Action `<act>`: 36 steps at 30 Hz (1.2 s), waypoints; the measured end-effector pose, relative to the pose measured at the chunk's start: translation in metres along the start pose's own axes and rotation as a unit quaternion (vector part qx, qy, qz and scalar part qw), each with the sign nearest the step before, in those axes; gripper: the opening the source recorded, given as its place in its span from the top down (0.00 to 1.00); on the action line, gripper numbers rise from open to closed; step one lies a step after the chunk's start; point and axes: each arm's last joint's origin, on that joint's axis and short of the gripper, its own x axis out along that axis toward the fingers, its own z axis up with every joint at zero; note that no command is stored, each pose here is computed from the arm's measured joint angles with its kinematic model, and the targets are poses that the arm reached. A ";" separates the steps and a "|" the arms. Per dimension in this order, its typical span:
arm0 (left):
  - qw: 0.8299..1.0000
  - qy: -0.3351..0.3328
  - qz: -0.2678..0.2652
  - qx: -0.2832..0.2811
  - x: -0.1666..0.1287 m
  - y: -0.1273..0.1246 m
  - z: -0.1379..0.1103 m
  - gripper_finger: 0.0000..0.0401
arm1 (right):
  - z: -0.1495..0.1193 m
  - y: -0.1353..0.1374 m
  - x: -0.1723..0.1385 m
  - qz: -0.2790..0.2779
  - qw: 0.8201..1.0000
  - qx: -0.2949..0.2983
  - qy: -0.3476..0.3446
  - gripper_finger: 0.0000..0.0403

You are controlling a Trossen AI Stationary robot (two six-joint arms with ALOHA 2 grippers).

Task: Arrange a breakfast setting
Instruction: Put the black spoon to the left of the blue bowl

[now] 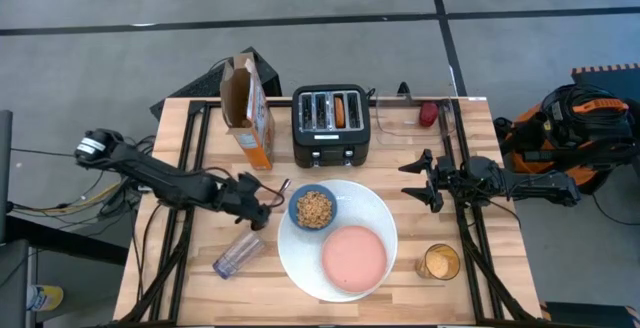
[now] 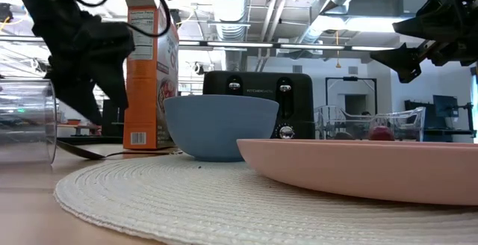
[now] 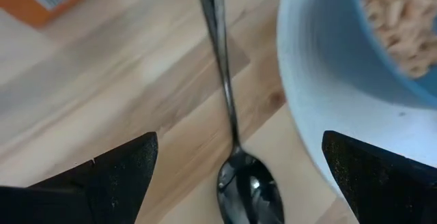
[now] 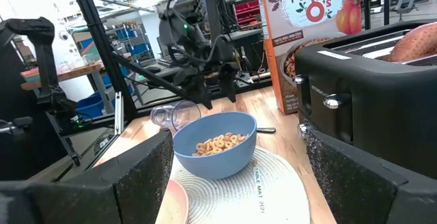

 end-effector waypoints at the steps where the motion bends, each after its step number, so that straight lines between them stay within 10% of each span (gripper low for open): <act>1: 1.000 0.008 0.003 0.000 0.003 0.000 0.000 0.00 | 0.000 0.000 0.000 0.000 1.000 0.000 0.000 0.12; 36: 0.999 0.052 0.014 -0.002 0.039 -0.008 -0.003 0.12 | 0.000 0.000 0.000 0.000 1.000 0.000 0.000 0.12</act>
